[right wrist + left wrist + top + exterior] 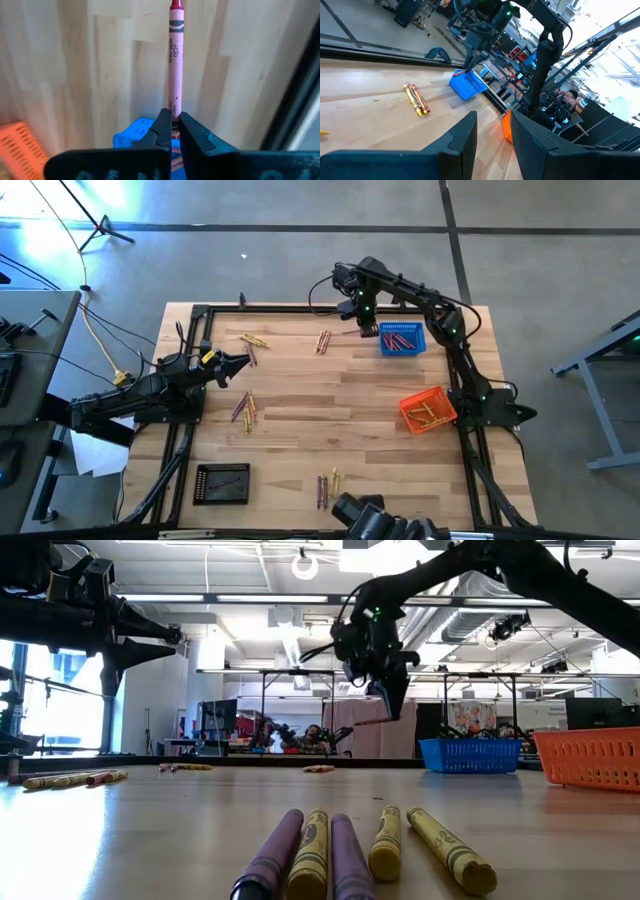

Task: Sort crayons
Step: Put the red crayon into the blue basket

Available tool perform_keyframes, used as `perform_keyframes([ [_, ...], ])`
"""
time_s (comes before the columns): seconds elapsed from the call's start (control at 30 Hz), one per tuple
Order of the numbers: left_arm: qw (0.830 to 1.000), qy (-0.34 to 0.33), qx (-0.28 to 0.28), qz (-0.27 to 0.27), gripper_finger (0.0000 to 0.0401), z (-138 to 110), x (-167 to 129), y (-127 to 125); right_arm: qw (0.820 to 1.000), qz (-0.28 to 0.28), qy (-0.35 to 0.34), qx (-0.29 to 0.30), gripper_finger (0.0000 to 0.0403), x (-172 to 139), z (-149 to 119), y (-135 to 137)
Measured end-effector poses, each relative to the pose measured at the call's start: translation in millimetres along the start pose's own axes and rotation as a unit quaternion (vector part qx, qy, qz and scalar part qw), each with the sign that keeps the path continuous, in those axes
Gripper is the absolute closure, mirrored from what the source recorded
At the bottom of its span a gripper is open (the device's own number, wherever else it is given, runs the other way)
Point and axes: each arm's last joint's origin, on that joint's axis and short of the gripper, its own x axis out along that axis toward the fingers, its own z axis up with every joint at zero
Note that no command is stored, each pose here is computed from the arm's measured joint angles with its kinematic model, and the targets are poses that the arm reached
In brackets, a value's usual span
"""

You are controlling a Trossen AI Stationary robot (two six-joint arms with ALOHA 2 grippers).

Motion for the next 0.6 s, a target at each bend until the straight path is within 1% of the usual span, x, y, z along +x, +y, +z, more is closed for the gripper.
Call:
perform_keyframes([
  [0.17, 1.0, 0.0, 0.0, 0.0, 0.0295, 0.0, 0.0, 0.0, 0.999, 0.003, -0.012, 0.048, 0.0402, -6.0, -10.7, -7.7],
  [0.23, 1.0, 0.0, 0.0, 0.0, 0.0295, 0.0, 0.0, 0.0, 0.998, 0.014, -0.027, 0.062, 0.0402, -8.5, -15.7, -11.4],
  [0.37, 1.0, 0.0, 0.0, 0.0, 0.0295, 0.0, 0.0, 0.0, 0.995, 0.037, -0.079, 0.054, 0.0402, -16.0, -21.9, -16.1],
  [0.47, 1.0, 0.0, 0.0, 0.0, 0.0295, 0.0, 0.0, 0.0, 0.989, 0.02, -0.134, 0.068, 0.0402, -20.1, -19.8, -25.5],
  [0.6, 1.0, 0.0, 0.0, 0.0, 0.0295, 0.0, 0.0, 0.0, 0.98, -0.024, -0.191, 0.053, 0.0402, -26.1, -10.0, -32.2],
])
